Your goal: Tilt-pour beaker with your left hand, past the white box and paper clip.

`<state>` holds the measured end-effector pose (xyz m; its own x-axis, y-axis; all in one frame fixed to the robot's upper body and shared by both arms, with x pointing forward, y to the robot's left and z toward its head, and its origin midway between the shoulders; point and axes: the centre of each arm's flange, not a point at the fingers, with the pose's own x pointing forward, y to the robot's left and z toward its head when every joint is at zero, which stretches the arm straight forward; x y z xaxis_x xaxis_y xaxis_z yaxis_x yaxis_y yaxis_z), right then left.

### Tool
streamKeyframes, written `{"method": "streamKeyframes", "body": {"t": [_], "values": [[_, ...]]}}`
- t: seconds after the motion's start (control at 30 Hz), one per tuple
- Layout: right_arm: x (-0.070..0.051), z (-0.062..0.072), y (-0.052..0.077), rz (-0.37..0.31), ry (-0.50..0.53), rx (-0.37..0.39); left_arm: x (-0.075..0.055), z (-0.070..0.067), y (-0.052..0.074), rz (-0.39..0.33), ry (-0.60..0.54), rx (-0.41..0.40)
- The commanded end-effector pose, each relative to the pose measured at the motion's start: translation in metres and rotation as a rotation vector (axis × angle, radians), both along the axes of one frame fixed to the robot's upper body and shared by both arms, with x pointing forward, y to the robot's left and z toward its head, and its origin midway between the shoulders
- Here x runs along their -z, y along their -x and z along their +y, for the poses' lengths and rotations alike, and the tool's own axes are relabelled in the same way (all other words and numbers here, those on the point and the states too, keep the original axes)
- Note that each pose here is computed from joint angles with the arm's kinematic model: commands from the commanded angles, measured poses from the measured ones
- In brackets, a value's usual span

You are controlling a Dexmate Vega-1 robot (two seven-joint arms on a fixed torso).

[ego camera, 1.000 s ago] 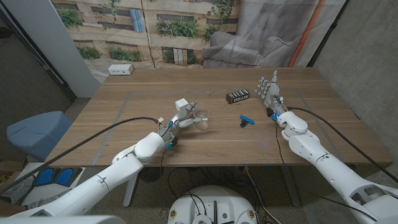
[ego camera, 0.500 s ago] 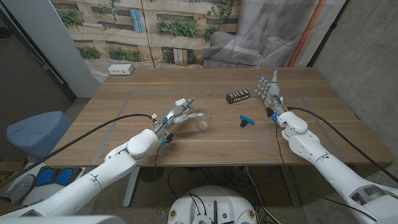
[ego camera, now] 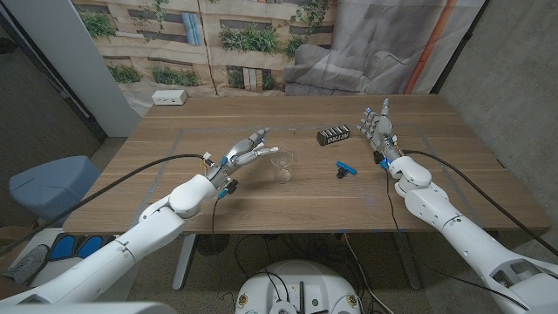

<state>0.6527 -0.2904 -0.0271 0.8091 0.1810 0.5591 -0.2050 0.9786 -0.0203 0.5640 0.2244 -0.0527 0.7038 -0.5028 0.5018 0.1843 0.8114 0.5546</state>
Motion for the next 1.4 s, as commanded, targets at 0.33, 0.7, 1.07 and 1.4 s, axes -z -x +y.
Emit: {"method": "streamKeyframes", "body": {"t": [0.33, 0.7, 1.07, 1.4], "values": [[0.000, 0.000, 0.000, 0.000, 0.000, 0.000, -0.032, 0.028, -0.045, -0.014, 0.171, 0.000], [0.000, 0.000, 0.000, 0.000, 0.000, 0.000, -0.030, 0.036, -0.065, 0.005, 0.277, -0.048], [0.000, 0.000, 0.000, 0.000, 0.000, 0.000, -0.018, 0.043, -0.068, 0.024, 0.382, -0.132], [0.000, 0.000, 0.000, 0.000, 0.000, 0.000, -0.008, 0.056, -0.073, 0.071, 0.446, -0.183]]}}
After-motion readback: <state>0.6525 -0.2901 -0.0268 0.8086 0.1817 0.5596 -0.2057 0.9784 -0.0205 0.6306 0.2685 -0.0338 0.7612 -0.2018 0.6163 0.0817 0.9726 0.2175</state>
